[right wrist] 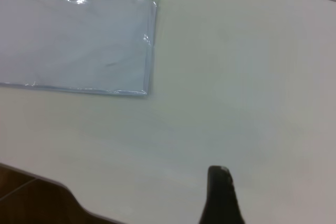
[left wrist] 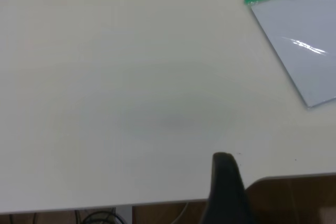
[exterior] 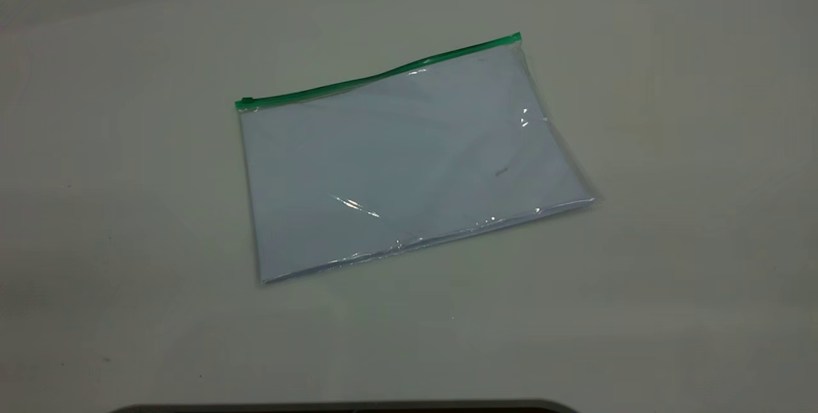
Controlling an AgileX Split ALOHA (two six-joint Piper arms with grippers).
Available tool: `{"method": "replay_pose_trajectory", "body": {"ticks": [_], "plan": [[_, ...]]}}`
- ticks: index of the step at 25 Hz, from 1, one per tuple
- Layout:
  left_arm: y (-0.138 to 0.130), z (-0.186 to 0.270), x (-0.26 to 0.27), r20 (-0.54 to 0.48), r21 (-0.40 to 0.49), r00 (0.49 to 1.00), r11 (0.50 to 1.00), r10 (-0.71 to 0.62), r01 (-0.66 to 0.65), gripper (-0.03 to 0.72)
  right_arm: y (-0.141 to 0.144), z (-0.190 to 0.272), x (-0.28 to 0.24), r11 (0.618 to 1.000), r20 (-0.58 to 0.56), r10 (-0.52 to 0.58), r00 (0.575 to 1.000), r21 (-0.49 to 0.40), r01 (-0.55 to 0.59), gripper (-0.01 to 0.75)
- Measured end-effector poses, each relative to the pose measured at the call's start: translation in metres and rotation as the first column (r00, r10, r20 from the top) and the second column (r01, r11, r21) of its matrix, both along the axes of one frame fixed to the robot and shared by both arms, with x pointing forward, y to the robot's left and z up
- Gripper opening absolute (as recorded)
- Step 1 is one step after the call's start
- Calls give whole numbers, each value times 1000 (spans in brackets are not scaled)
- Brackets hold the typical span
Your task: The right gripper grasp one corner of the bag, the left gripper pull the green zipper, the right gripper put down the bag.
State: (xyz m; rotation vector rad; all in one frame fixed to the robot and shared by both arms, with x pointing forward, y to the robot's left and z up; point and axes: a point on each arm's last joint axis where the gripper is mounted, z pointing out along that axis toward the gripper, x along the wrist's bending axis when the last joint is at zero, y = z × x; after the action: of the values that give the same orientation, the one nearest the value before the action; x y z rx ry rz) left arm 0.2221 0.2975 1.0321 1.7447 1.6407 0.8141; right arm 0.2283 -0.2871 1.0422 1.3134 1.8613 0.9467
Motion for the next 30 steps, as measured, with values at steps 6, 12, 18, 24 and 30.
{"method": "replay_pose_trajectory", "body": {"ticks": [6,12,18,24,30], "plan": [[0,0,0,0,0,1000,1000,0,0,588,0,0,0,1000,0,-23,1000,0,23,578],[0,0,0,0,0,1000,1000,0,0,588,-7,0,1,989,-12,-145,989,35,145,578],[0,0,0,0,1,1000,1000,-1,1,588,-10,-1,2,980,-17,-192,981,57,193,578],[0,0,0,0,1,1000,1000,-1,1,588,-10,-1,2,979,-17,-193,981,58,193,578],[0,0,0,0,1,1000,1000,-1,1,588,-10,-1,2,979,-17,-193,981,58,193,578]]}}
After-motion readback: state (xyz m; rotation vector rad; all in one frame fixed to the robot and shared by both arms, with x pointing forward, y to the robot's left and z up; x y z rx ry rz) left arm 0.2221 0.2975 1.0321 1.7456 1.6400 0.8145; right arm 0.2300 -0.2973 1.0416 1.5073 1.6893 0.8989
